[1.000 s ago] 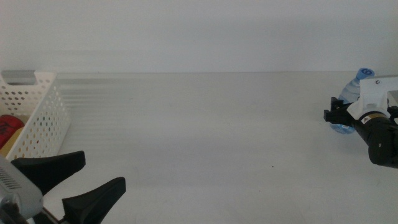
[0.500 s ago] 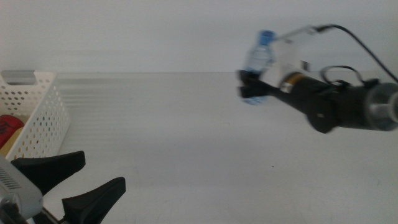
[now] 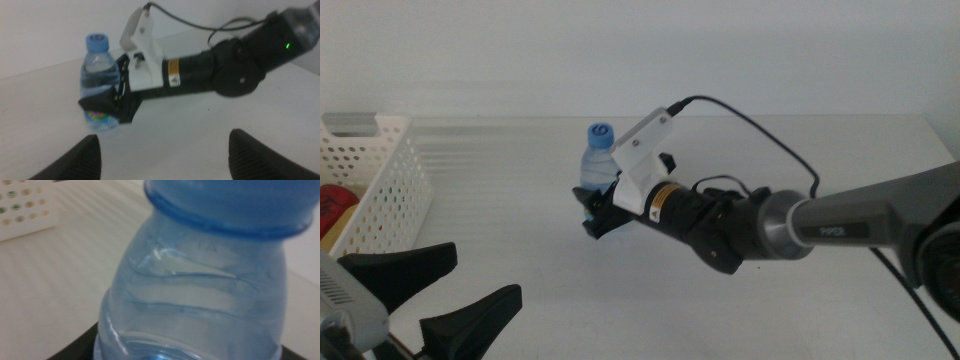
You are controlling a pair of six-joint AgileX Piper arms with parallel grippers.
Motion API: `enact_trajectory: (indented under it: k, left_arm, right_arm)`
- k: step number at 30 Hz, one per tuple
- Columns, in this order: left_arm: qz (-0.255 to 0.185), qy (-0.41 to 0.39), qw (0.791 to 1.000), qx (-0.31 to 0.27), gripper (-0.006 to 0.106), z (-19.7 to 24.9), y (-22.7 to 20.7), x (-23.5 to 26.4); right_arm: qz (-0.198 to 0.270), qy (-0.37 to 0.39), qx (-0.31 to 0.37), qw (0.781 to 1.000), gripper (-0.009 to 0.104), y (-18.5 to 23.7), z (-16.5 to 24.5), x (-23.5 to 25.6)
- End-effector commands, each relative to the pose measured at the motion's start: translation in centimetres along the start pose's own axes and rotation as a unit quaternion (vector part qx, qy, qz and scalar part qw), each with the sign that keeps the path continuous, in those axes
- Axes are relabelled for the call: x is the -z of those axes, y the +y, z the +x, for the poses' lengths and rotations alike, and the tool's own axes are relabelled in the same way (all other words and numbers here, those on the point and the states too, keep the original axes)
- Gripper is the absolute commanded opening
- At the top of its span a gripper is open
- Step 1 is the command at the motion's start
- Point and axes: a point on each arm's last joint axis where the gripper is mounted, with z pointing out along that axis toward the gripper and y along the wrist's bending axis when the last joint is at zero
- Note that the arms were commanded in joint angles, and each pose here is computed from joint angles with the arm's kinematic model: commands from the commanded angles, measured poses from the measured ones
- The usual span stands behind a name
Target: Use arms to grab the bottles and put them into the dustbin to the left of the table.
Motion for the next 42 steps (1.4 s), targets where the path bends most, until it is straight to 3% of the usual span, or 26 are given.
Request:
enact_trajectory:
  k: [1,5,9,12,18,20,22,26,31,35,42]
  left_arm:
    - [0.006,-0.053,0.999,0.003,0.079,-1.7,-0.2,0.2]
    - [0.006,-0.054,0.999,0.003,0.079,-1.7,-0.2,0.2]
    - [0.006,-0.053,0.999,0.003,0.079,-1.7,-0.2,0.2]
    - [0.006,-0.053,0.999,0.003,0.079,-1.7,-0.2,0.2]
    - [0.006,-0.054,0.999,0.003,0.079,-1.7,-0.2,0.2]
    - [0.006,-0.054,0.999,0.003,0.079,-1.7,-0.2,0.2]
    - [0.006,-0.053,0.999,0.003,0.079,-1.7,-0.2,0.2]
    - [0.006,-0.054,0.999,0.003,0.079,-1.7,-0.2,0.2]
    - [0.006,-0.054,0.999,0.003,0.079,-1.7,-0.2,0.2]
    - [0.006,-0.054,0.999,0.003,0.079,-1.7,-0.2,0.2]
    - [0.006,-0.054,0.999,0.003,0.079,-1.7,-0.2,0.2]
  right_arm:
    - [-0.001,-0.143,0.009,0.990,0.000,0.1,-5.6,0.8]
    - [-0.009,-0.142,0.011,0.990,0.001,0.6,-4.9,0.4]
    - [-0.014,-0.130,0.015,0.991,0.011,0.7,-4.2,0.2]
    - [-0.021,-0.111,0.012,0.993,0.029,0.9,-3.8,0.1]
    - [-0.055,-0.035,0.006,0.998,0.079,1.3,-3.0,0.2]
    - [-0.058,-0.011,-0.001,0.998,0.088,1.3,-3.6,0.8]
    - [-0.059,0.000,-0.013,0.998,0.089,1.3,-4.9,2.2]
    - [-0.055,0.004,-0.021,0.998,0.080,0.6,-6.8,6.5]
    - [-0.027,0.015,-0.038,0.999,0.069,0.1,-8.1,14.7]
    - [-0.006,0.032,-0.030,0.999,0.067,0.9,-7.8,21.3]
    - [0.035,-0.056,-0.016,0.998,0.067,1.6,-8.0,32.8]
